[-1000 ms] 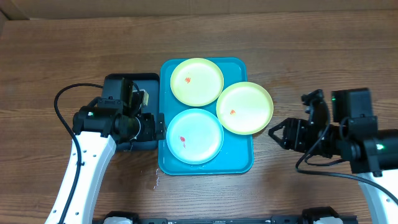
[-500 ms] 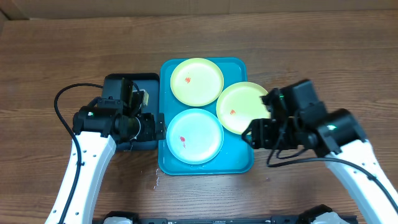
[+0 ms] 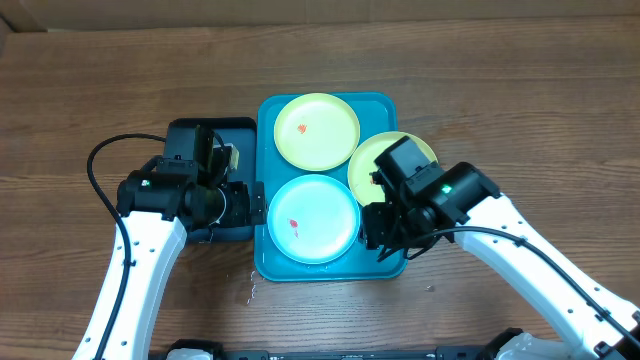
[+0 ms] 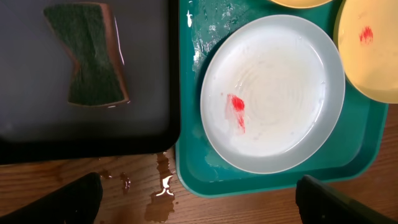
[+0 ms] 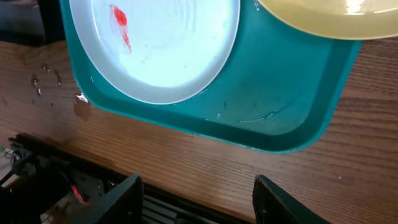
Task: Clean dirty plates on tray and stack at the side
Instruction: 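Move the right gripper to the right yellow plate's rim on the teal tray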
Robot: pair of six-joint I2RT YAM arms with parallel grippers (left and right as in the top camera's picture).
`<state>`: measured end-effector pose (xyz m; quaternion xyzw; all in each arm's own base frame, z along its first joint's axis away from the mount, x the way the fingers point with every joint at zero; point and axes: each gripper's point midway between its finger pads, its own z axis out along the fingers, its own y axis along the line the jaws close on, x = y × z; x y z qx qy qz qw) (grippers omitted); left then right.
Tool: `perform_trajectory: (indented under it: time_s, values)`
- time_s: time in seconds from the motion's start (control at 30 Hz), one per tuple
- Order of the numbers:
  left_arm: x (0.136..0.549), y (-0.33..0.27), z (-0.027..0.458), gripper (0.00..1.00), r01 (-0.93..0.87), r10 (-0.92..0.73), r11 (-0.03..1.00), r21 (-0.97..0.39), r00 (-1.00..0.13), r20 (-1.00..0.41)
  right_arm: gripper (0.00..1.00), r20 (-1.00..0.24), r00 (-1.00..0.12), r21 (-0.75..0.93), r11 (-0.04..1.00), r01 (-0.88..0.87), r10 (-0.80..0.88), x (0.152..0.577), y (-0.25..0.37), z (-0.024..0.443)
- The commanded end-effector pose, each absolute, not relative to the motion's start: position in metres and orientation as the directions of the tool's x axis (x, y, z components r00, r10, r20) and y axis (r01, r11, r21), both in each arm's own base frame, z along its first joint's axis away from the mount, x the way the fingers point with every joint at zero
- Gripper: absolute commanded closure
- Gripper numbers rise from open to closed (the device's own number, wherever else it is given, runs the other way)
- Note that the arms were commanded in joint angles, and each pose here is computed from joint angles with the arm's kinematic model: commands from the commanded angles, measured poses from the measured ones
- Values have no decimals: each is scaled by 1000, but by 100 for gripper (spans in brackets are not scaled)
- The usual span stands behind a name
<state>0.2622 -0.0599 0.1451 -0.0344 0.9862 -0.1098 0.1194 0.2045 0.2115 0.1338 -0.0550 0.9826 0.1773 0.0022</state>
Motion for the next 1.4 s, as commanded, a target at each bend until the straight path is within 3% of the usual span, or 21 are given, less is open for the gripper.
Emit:
perform_trajectory:
  time_s: [0.0,0.8,1.07,1.37]
  values:
    - [266,-58,154,0,-30,-89,975,-219,-961,-263,41,-31,-995,315,944,-95,-90,208,212,127]
    - [266,-58,154,0,-30,-89,975,-219,-961,-263,40,-37,-998,316,947,-50,-40,205,212,62]
    - [266,-58,154,0,-30,-89,975,-219,-961,-263,41,-102,-994,354,933,-69,-35,217,221,57]
    - [266,-58,154,0,-30,-89,975,-219,-961,-263,42,-130,-988,364,931,28,80,227,219,46]
